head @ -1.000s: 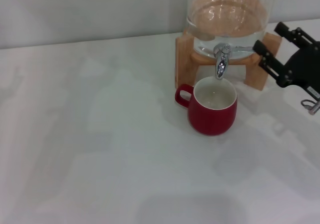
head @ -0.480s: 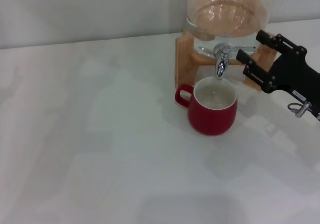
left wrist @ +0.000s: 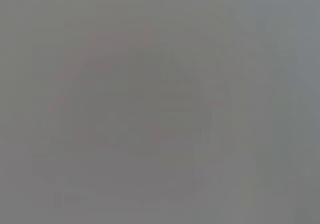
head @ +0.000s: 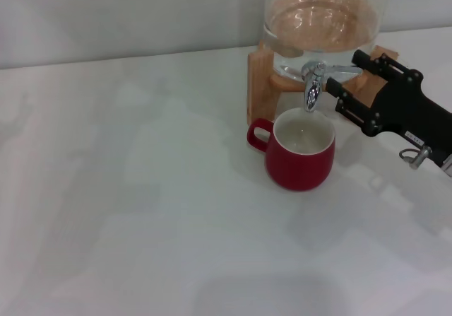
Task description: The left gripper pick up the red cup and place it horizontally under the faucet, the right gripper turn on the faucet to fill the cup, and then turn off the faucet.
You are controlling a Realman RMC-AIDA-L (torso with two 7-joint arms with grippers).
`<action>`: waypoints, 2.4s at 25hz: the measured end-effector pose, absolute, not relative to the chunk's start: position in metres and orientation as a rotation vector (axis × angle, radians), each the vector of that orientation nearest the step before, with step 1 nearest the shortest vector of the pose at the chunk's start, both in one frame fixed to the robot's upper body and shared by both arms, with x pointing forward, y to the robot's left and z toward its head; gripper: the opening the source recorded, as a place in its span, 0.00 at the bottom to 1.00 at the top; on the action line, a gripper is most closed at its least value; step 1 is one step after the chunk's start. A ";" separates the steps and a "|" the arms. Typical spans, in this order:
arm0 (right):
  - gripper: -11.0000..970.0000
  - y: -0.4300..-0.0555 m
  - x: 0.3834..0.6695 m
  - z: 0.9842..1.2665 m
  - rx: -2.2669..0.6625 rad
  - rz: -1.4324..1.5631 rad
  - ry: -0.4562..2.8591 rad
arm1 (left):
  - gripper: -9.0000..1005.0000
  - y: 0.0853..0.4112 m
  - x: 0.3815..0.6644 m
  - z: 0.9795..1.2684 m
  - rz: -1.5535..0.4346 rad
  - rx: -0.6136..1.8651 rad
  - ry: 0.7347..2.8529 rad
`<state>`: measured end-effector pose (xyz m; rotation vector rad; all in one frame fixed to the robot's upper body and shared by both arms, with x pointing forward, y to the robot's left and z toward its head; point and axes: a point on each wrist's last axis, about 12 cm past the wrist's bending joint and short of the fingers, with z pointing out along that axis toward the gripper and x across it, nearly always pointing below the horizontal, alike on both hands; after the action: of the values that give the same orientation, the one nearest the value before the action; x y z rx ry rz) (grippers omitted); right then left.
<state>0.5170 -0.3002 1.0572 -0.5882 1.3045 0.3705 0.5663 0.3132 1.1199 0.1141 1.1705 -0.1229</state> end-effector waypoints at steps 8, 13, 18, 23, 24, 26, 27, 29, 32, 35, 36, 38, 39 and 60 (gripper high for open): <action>0.62 -0.302 0.511 1.054 -0.587 0.375 1.312 | 0.86 0.314 0.567 1.121 -0.120 0.112 1.165; 0.62 -0.301 0.507 1.053 -0.600 0.391 1.305 | 0.86 0.314 0.569 1.123 -0.118 0.110 1.161; 0.62 -0.299 0.502 1.052 -0.612 0.411 1.298 | 0.86 0.313 0.570 1.124 -0.120 0.112 1.160; 0.62 -0.296 0.499 1.051 -0.623 0.428 1.291 | 0.86 0.312 0.570 1.123 -0.120 0.116 1.163; 0.62 -0.296 0.499 1.051 -0.626 0.432 1.290 | 0.86 0.312 0.570 1.123 -0.120 0.118 1.164; 0.62 -0.294 0.497 1.050 -0.627 0.439 1.289 | 0.86 0.312 0.571 1.123 -0.121 0.123 1.165; 0.62 -0.294 0.496 1.050 -0.627 0.442 1.289 | 0.86 0.311 0.571 1.123 -0.121 0.124 1.164; 0.62 -0.292 0.494 1.049 -0.633 0.452 1.287 | 0.86 0.311 0.572 1.124 -0.122 0.126 1.164; 0.62 -0.289 0.492 1.049 -0.644 0.468 1.283 | 0.86 0.310 0.572 1.124 -0.123 0.129 1.164; 0.62 -0.288 0.492 1.049 -0.648 0.476 1.280 | 0.86 0.309 0.573 1.124 -0.124 0.137 1.165; 0.62 -0.288 0.491 1.049 -0.648 0.477 1.278 | 0.86 0.309 0.573 1.124 -0.124 0.140 1.166; 0.62 -0.287 0.491 1.049 -0.648 0.480 1.277 | 0.86 0.308 0.573 1.124 -0.125 0.142 1.166; 0.62 -0.287 0.491 1.048 -0.648 0.481 1.277 | 0.86 0.308 0.573 1.124 -0.125 0.142 1.166; 0.62 -0.287 0.496 1.051 -0.619 0.464 1.269 | 0.86 0.305 0.572 1.123 -0.134 0.170 1.169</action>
<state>0.4960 -0.2874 1.0513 -0.6188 1.2691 0.4637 0.5715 0.3053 1.1227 0.1696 1.1686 -0.1337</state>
